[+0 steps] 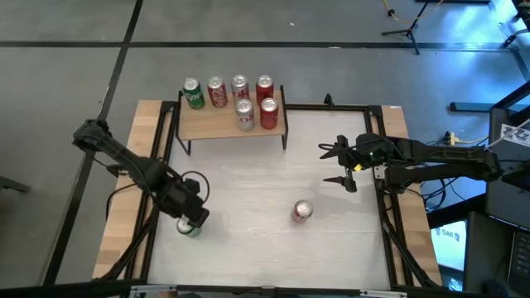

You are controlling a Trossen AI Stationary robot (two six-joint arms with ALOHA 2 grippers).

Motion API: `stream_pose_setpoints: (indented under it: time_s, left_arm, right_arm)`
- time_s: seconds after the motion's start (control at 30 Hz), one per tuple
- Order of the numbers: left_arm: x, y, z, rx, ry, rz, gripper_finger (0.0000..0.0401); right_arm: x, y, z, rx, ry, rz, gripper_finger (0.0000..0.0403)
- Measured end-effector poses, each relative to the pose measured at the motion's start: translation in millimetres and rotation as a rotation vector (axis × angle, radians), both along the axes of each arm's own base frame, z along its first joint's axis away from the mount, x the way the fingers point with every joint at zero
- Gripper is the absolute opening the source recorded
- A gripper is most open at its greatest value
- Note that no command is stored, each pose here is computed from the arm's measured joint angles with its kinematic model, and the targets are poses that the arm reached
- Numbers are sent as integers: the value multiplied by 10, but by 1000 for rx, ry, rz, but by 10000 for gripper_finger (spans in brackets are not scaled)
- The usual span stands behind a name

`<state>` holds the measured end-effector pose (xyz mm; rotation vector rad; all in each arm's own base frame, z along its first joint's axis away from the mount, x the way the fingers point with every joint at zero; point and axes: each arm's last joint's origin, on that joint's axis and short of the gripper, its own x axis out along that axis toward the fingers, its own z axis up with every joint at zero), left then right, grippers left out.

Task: Place canned beverage on shelf
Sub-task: Put the green soda can on the shelf aligned with the other green soda can

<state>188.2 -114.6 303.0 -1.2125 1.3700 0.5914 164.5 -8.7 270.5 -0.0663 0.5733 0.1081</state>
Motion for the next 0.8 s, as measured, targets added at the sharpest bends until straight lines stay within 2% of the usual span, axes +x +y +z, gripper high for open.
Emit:
stream_pose_setpoints:
  time_s: [0.1,0.47,0.67,0.8]
  left_arm:
    - [30,-70,-67,19,30,-10,334]
    - [11,-188,-214,80,176,67,334]
    - [-7,-218,-218,143,133,105,334]
    - [-3,-235,-233,150,137,100,334]
  right_arm:
    - [0,0,0,0,0,0,365]
    - [0,0,0,0,0,0,365]
    - [0,1,0,0,0,1,365]
    - [0,0,0,0,0,0,365]
